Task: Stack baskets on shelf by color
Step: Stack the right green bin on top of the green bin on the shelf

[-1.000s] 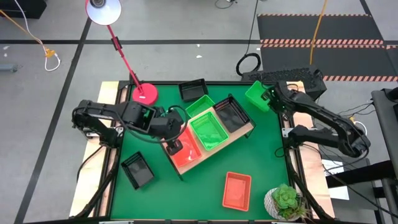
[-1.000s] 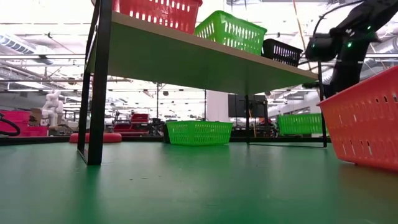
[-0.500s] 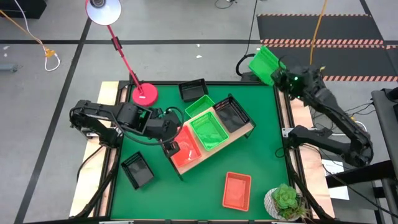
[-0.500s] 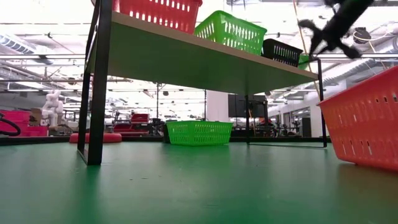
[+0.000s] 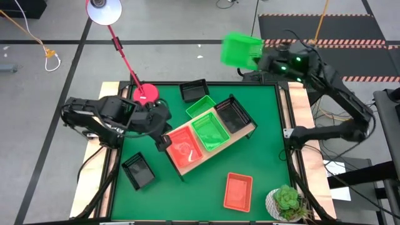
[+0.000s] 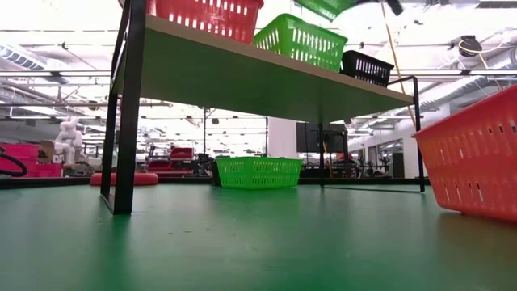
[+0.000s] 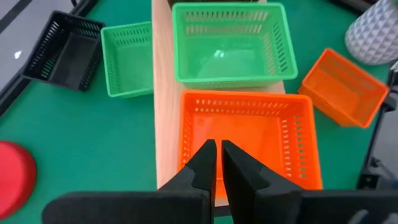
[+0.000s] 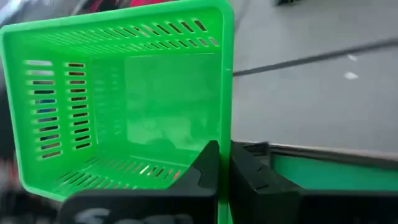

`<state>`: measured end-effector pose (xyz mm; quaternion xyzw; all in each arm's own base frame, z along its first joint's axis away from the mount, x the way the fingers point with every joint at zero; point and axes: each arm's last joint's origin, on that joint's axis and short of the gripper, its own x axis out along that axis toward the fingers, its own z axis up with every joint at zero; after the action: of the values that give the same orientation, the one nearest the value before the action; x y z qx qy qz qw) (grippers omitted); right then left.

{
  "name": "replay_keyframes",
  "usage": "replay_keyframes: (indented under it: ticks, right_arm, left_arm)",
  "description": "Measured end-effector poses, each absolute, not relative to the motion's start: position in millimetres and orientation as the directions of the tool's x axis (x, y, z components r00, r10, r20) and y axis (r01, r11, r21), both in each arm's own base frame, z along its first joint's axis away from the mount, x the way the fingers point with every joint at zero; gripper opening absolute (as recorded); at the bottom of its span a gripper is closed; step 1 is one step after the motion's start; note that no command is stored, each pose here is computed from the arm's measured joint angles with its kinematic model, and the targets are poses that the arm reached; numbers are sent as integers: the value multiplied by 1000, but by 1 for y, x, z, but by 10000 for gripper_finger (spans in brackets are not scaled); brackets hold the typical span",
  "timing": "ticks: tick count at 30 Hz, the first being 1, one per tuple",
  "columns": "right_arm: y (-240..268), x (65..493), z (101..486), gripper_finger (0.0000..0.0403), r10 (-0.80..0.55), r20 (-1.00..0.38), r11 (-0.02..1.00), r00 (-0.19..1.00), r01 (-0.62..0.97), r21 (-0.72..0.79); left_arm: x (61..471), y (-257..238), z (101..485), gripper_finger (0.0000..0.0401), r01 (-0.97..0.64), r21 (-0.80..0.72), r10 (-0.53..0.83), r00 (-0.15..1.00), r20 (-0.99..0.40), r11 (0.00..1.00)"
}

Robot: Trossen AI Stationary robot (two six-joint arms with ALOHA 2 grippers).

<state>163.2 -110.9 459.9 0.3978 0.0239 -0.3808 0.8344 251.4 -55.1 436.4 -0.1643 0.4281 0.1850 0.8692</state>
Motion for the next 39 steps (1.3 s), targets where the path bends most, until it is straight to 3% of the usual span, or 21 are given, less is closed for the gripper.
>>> replay_keyframes:
  ticks: [8,15,23,30,39]
  right_arm:
    - [-115,232,500,1,-408,-380,749,830,543,380]
    - [-118,278,519,1,-242,-386,917,890,340,210]
    - [-109,311,496,1,-30,-439,995,898,67,69]
    - [-103,315,480,1,37,-550,994,835,-86,-63]
    - [-100,318,456,1,138,-652,962,746,-256,-89]
  left_arm:
    - [223,-53,455,26,-466,-210,155,629,-762,860]
    - [207,-58,462,26,-457,-254,136,663,-736,852]
    - [201,-70,463,26,-447,-301,95,672,-734,842]
    - [199,-75,463,26,-462,-324,92,677,-730,825]
    - [200,-75,463,26,-487,-343,99,678,-728,803]
